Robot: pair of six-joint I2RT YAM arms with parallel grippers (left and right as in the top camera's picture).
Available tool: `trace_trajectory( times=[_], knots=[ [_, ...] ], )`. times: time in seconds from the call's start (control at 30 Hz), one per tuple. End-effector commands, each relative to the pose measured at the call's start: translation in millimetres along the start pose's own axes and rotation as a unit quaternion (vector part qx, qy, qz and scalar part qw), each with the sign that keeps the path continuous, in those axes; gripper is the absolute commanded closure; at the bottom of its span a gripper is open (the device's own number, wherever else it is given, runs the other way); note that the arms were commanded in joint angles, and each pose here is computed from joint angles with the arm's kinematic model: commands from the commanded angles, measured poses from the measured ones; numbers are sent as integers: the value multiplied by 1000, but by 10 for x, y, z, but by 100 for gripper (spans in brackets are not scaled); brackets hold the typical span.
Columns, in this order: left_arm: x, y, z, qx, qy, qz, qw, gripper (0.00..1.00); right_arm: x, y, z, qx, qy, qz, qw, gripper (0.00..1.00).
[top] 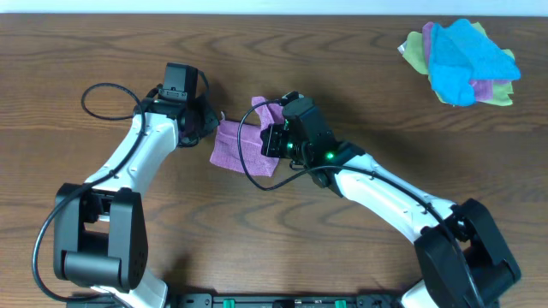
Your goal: Fold the cloth
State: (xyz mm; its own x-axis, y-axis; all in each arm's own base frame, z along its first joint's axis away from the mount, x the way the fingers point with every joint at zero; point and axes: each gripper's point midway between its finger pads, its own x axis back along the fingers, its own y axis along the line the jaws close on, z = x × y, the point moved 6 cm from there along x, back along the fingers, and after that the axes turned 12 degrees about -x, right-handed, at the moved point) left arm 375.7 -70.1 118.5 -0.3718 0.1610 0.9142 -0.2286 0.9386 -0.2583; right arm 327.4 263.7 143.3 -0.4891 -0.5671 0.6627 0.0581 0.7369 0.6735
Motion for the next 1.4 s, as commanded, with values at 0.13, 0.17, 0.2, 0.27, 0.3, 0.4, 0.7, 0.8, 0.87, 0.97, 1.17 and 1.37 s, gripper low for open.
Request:
trace_trajectory(
  times=[0.13,0.17,0.2,0.27,0.3,0.4,0.7,0.8,0.87,0.97,1.17,1.37],
  knots=[
    [169,-23,-111,-18,-19,4,1000,94,-59,97,-1,15,-8,1,1000,99],
    [191,-15,-119,-18,-20,3,1000,94,-78,116,0,17,-7,0,1000,99],
    [215,2,-131,-16,-21,0,1000,94,-113,141,3,18,-5,-1,1000,99],
    [269,46,-154,-15,-25,-2,1000,94,-182,191,18,22,-1,-2,1000,99],
    [294,71,-161,-12,-25,-4,1000,94,-206,210,25,23,2,-1,1000,99],
    [402,202,-204,1,-32,-10,999,94,-313,251,64,27,14,7,1000,99],
    [649,530,-297,39,-51,-24,998,95,-521,310,196,37,34,13,999,99],
    [707,572,-303,41,-55,-26,997,94,-570,323,237,40,39,14,998,99],
    [734,591,-302,41,-56,-27,997,94,-613,319,264,41,42,16,998,99],
    [752,599,-292,39,-55,-28,997,94,-681,308,296,42,47,19,998,99],
    [756,601,-280,39,-52,-29,997,94,-786,353,321,47,47,14,998,99],
    [755,601,-270,39,-50,-29,998,94,-898,363,333,47,49,12,998,99]
  ],
)
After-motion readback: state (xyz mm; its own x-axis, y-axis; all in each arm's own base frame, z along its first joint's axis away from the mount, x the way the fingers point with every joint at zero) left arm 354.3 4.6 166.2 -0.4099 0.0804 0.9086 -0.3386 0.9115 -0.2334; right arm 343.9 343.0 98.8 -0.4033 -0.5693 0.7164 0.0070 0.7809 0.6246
